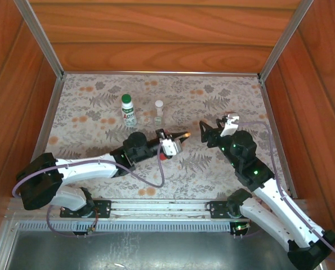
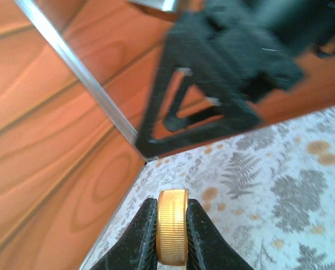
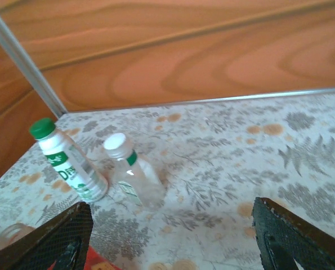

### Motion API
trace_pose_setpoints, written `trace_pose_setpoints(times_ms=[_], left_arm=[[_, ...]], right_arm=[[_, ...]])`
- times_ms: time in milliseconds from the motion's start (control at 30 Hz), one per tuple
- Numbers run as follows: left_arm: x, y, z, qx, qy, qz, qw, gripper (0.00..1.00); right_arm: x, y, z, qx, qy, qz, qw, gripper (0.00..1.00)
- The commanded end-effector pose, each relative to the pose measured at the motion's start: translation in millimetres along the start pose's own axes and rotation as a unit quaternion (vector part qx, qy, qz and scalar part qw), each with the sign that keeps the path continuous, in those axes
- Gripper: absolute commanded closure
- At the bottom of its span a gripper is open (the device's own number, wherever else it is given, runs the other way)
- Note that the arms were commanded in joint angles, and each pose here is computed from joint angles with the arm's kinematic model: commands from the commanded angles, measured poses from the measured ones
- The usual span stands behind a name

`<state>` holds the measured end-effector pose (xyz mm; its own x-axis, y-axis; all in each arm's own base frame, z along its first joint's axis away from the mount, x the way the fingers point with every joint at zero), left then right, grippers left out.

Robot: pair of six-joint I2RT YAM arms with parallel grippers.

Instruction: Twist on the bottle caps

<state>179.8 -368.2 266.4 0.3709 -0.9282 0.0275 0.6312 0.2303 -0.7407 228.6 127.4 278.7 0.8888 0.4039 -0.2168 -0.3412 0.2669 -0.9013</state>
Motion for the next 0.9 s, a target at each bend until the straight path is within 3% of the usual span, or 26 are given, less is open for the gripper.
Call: trace_pose_setpoints(times_ms=[0,200,433,600,867], left_arm=[[5.3,8.5,-24.6,0.109,0.022,0.02,0.994,0.9],[22.6,42.3,-69.5,0.21,0.059,0.085,0.972,0.9],[36.7,78.1,-111.6,0.274,0.104,0.135,0.947,0.9],[38.5,113.5,-142.9,0.335,0.136,0.186,0.914,0.9],[39.2,128.0,-170.3,0.357,0.168,0.194,0.898,0.9]], right_arm=[[-4.2,-9.7,-7.8,0.035,0.022,0.0,0.999,0.22],[-3.0,-6.6,-16.6,0.051,0.037,0.007,0.998,0.22],[-9.9,-4.6,-39.5,0.054,0.1,0.0,0.994,0.2],[-16.1,-1.9,-53.1,0.048,0.131,-0.013,0.99,0.18],[-17.1,0.9,-55.3,0.041,0.133,-0.012,0.99,0.18]])
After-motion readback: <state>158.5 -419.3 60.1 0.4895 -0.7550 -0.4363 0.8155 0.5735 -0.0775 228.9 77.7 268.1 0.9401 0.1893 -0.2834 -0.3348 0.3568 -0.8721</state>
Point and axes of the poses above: each hand's point on the last joint's axis, 136 mm out from that joint toward the fingers, its own x axis out along the fingers, its own z axis along the line the jaws close on, y = z × x, the point moved 3 cm from there along -x, back along the fingers, and after that the axes turned 6 degrees about x, right-handed, at the moved point
